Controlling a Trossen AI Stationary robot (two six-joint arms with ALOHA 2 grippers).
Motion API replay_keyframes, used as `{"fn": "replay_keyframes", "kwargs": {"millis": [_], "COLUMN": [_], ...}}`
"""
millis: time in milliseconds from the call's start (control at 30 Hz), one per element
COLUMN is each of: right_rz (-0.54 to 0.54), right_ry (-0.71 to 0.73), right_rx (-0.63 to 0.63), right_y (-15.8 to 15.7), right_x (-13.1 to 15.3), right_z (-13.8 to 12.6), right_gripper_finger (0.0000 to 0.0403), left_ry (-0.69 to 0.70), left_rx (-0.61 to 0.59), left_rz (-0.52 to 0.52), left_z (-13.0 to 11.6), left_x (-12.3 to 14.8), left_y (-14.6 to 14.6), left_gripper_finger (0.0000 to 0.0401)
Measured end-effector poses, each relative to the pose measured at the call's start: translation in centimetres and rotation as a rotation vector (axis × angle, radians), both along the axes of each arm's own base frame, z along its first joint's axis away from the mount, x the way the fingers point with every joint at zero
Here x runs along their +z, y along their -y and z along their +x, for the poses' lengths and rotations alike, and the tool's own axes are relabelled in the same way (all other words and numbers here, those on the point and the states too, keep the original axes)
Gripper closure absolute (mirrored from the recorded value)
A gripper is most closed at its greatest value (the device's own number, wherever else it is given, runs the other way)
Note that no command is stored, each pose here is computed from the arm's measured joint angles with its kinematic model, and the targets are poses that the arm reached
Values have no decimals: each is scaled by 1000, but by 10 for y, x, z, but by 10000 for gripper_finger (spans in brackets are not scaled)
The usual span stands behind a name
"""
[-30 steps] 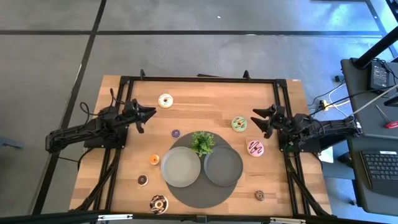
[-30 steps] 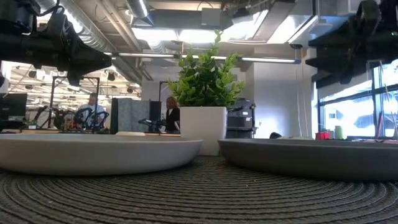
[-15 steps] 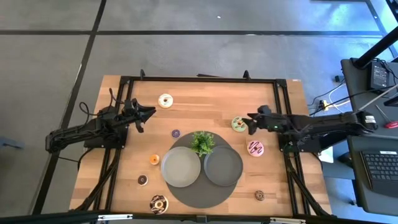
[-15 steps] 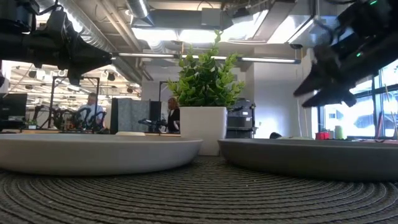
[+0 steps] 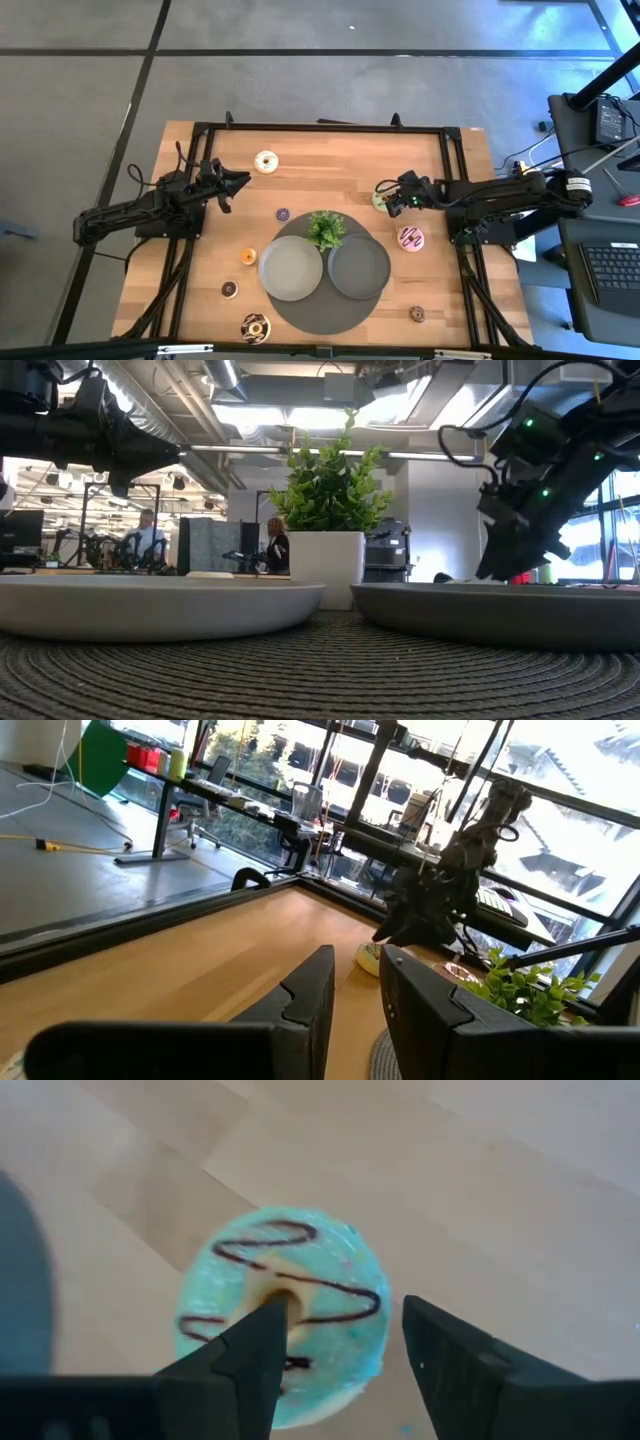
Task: Pick & Place donuts
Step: Put the large blue donut on the black plate
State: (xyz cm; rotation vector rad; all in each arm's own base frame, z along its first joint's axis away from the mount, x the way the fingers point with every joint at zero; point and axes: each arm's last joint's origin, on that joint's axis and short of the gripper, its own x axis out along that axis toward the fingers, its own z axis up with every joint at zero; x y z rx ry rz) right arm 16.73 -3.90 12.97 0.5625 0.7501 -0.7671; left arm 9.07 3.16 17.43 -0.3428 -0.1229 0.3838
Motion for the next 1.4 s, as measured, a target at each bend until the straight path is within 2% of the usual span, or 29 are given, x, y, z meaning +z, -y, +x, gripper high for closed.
{"fn": "replay_keyframes", "kwargs": {"millis": [200, 433, 600, 767, 900, 1033, 1167, 1400], "right_rz": [7, -21, -50, -48, -9, 44, 60, 54], "right_ry": [-34, -45, -82, -17, 69, 84, 71, 15], "right_rx": [-5, 35, 130, 389, 508, 569, 578, 580], "right_y": [2, 2, 2, -18, -47, -76, -96, -109], "right_x": [-6, -5, 17, 59, 79, 73, 57, 27], "right_z": [2, 3, 17, 43, 55, 59, 65, 80], "right_gripper_finger": [245, 330, 385, 387, 382, 386, 383, 381], "left_ry": [0, -18, -24, -25, -27, -29, -29, -29], "left_rx": [0, 3, 5, 24, 78, 122, 130, 131], "left_rz": [0, 41, 56, 55, 51, 48, 47, 48], "left_z": [0, 0, 0, 0, -1, -1, -2, -2], "left_x": [0, 0, 0, 0, 0, 0, 0, 0], "left_y": [0, 0, 0, -1, -2, -3, -3, -3], "left_gripper_finger": [322, 322, 322, 322, 322, 322, 322, 322]}}
